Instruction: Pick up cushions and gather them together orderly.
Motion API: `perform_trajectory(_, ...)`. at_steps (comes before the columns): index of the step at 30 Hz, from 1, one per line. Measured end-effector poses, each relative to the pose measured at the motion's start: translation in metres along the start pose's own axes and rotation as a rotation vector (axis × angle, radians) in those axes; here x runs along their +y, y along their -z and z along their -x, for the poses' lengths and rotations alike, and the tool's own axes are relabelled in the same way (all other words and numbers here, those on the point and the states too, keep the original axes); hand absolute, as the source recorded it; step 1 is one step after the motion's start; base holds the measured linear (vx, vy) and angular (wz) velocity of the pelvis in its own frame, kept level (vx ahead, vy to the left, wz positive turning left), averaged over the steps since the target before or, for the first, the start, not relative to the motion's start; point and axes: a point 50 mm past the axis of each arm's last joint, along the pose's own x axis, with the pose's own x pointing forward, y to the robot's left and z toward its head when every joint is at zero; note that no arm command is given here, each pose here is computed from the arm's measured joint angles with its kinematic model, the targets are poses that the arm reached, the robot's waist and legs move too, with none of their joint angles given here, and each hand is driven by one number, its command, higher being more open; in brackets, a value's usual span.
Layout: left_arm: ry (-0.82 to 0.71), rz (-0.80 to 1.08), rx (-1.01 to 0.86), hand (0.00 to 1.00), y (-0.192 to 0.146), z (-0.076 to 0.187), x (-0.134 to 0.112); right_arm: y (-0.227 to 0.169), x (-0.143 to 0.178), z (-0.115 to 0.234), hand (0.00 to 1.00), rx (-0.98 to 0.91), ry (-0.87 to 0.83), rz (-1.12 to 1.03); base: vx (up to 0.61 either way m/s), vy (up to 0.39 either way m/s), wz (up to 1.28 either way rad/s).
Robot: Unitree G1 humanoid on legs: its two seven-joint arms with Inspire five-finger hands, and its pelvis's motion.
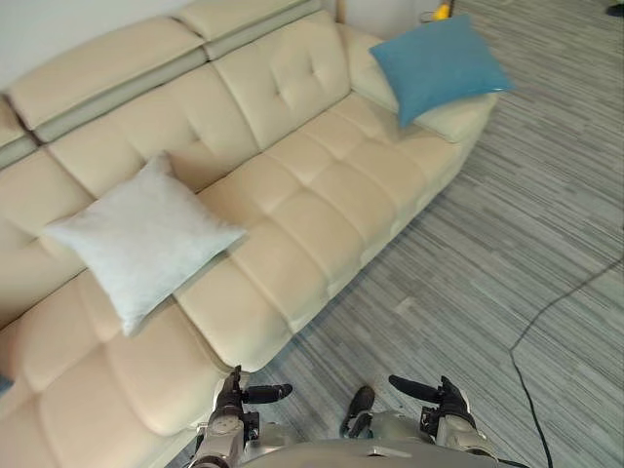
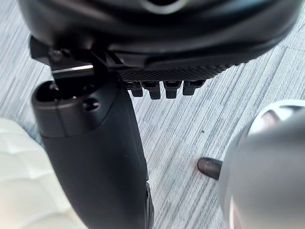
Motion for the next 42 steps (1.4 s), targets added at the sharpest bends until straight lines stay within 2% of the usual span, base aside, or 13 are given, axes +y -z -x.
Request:
perform_trajectory(7,0.022,-0.046,-0.03,1.0,-0.008,-0.002,-0.001,0.023,-0.013,0.003,1.0,0.059,0.046,0.004,0.09,-0.205,-0.61)
perform_trajectory(14,0.015,-0.018,-0.137,1.0,-0.033,-0.002,-0.001,0.018,-0.014,0.002,1.0,0.051,0.072,-0.006,0.14,-0.092,-0.85)
perform_trajectory(18,0.011,0.017,-0.142,1.0,-0.036,-0.001,-0.004,0.017,-0.011,0.002,1.0,0.05,0.07,-0.02,0.23,0.029,-0.88)
perform_trajectory(27,-0.047,0.016,-0.08,1.0,-0.017,-0.001,0.017,0.027,0.003,0.01,1.0,0.05,0.035,-0.04,0.44,0.077,-0.92)
perform_trajectory(33,-0.047,-0.02,-0.044,1.0,-0.006,0.0,0.019,0.013,0.002,0.006,1.0,0.002,0.013,0.022,0.42,-0.008,-0.27)
perform_trajectory(36,-0.072,-0.035,-0.02,1.0,0.004,0.002,0.03,0.009,0.007,0.005,1.0,-0.011,-0.004,0.036,0.41,-0.241,-0.06)
perform_trajectory(39,-0.058,-0.037,0.044,1.0,0.019,0.004,0.027,0.007,-0.002,0.002,1.0,-0.007,0.013,0.062,0.41,-0.346,-0.35)
perform_trajectory(40,-0.054,-0.04,0.055,1.0,0.02,0.004,0.023,0.012,-0.015,0.0,1.0,0.022,0.052,0.045,0.51,-0.522,0.0)
perform_trajectory(42,-0.05,-0.036,0.023,1.0,0.01,0.001,0.022,0.017,-0.019,0.001,1.0,0.035,0.074,0.039,0.41,-0.407,0.65)
